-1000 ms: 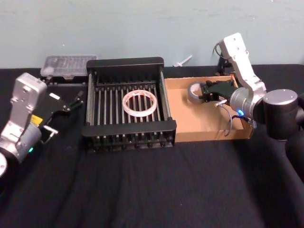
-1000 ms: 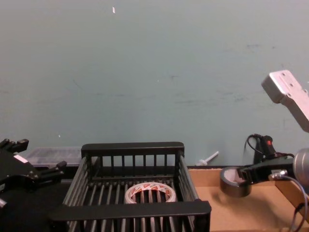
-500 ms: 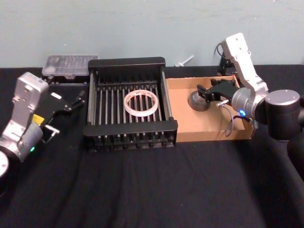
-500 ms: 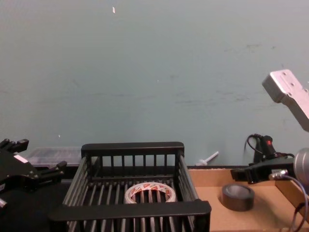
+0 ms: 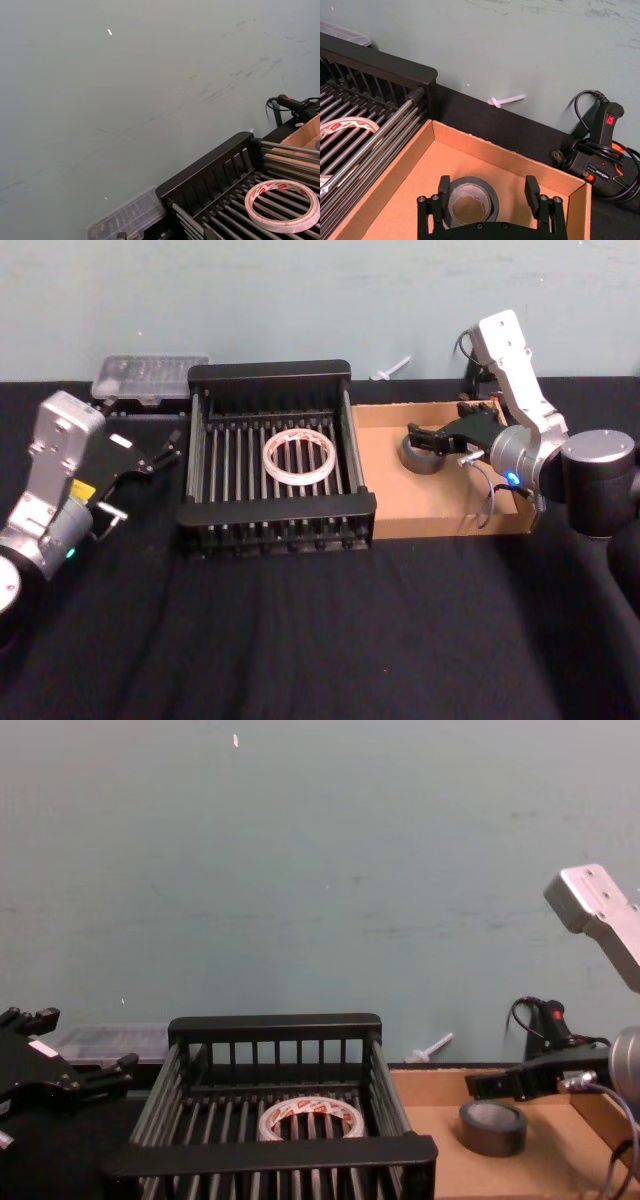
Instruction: Pick up the white tape and place it into the black box , Pick up the silver tape and place it into the brown box.
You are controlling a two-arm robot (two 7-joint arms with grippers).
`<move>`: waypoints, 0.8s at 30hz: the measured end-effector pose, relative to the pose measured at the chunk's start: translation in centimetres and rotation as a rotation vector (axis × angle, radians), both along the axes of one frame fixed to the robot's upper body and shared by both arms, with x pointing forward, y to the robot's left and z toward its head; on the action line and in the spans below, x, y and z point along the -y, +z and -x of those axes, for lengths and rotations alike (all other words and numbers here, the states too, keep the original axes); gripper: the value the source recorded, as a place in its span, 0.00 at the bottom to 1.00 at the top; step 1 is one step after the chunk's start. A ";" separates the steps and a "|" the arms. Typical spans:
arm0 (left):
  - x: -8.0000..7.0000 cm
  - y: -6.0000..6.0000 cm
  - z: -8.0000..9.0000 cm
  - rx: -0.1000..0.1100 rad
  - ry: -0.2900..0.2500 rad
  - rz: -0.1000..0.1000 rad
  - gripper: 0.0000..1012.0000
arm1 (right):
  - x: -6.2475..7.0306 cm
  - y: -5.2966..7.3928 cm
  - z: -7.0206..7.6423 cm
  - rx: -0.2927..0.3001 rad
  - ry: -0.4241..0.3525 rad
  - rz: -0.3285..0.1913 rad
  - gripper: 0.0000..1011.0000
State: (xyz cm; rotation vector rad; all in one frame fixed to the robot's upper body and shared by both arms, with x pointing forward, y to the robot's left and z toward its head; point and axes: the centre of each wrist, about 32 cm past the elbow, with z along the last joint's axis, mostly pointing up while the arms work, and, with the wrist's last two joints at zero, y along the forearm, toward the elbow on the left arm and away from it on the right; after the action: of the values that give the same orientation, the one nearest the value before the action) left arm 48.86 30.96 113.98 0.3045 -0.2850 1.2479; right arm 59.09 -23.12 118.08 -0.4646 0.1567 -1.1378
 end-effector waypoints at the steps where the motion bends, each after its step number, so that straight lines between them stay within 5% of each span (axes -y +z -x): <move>1: 0.0 0.0 0.0 0.000 0.000 0.000 0.99 | 0.0 0.0 0.0 0.000 0.000 0.000 0.96; 18: 0.0 0.0 0.0 0.000 0.000 0.000 0.99 | 0.0 0.0 0.0 0.002 -0.001 -0.002 0.99; 24: 0.0 0.0 0.0 0.000 0.000 0.000 0.99 | 0.2 0.4 0.8 0.044 -0.009 -0.021 0.99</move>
State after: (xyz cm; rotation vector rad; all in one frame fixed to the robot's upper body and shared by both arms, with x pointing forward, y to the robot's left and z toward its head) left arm 48.86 30.97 113.98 0.3045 -0.2850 1.2479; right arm 58.32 -23.30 118.43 -0.4205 0.1318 -1.1529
